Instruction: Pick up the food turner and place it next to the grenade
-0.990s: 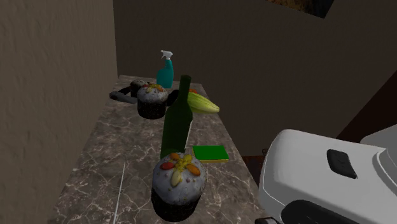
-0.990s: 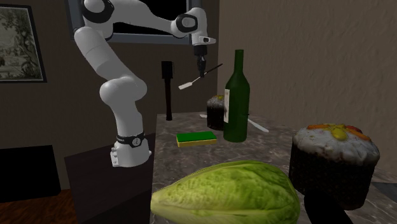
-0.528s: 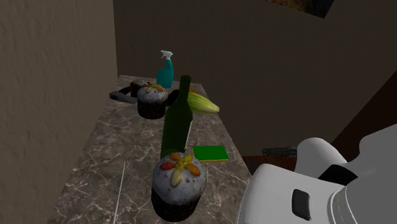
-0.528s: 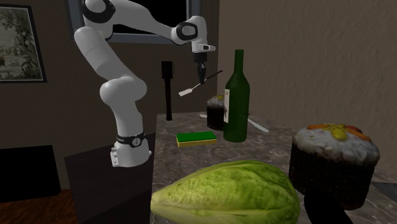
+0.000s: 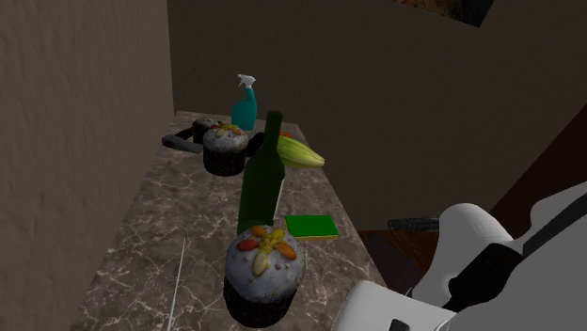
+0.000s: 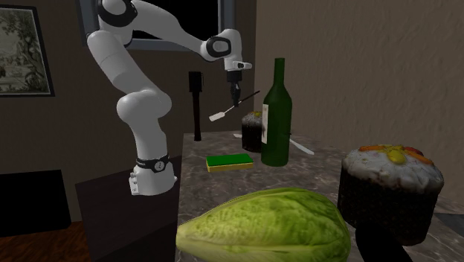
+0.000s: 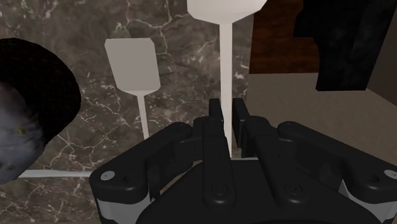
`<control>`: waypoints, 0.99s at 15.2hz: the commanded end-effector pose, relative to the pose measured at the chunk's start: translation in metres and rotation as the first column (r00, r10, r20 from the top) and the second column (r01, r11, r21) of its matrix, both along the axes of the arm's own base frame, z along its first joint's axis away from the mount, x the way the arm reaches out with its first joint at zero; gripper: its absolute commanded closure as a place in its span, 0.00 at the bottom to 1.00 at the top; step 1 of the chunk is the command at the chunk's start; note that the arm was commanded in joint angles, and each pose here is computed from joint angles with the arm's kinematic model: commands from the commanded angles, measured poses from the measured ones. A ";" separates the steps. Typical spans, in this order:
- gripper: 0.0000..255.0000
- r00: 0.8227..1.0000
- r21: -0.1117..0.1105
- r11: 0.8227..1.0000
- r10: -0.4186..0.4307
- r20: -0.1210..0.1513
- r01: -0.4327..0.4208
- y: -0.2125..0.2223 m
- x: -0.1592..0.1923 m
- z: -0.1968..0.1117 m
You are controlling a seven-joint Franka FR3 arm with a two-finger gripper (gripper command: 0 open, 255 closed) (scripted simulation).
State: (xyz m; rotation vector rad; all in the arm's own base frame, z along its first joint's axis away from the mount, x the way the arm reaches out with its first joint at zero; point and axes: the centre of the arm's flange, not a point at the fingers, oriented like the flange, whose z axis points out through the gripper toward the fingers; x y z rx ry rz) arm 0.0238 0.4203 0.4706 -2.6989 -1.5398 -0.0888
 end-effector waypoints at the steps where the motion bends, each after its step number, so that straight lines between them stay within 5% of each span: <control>1: 1.00 1.000 0.000 1.000 0.000 0.000 0.000 0.000 -0.001 -0.010; 15: 1.00 1.000 0.000 1.000 0.000 0.000 0.000 0.000 -0.001 -0.083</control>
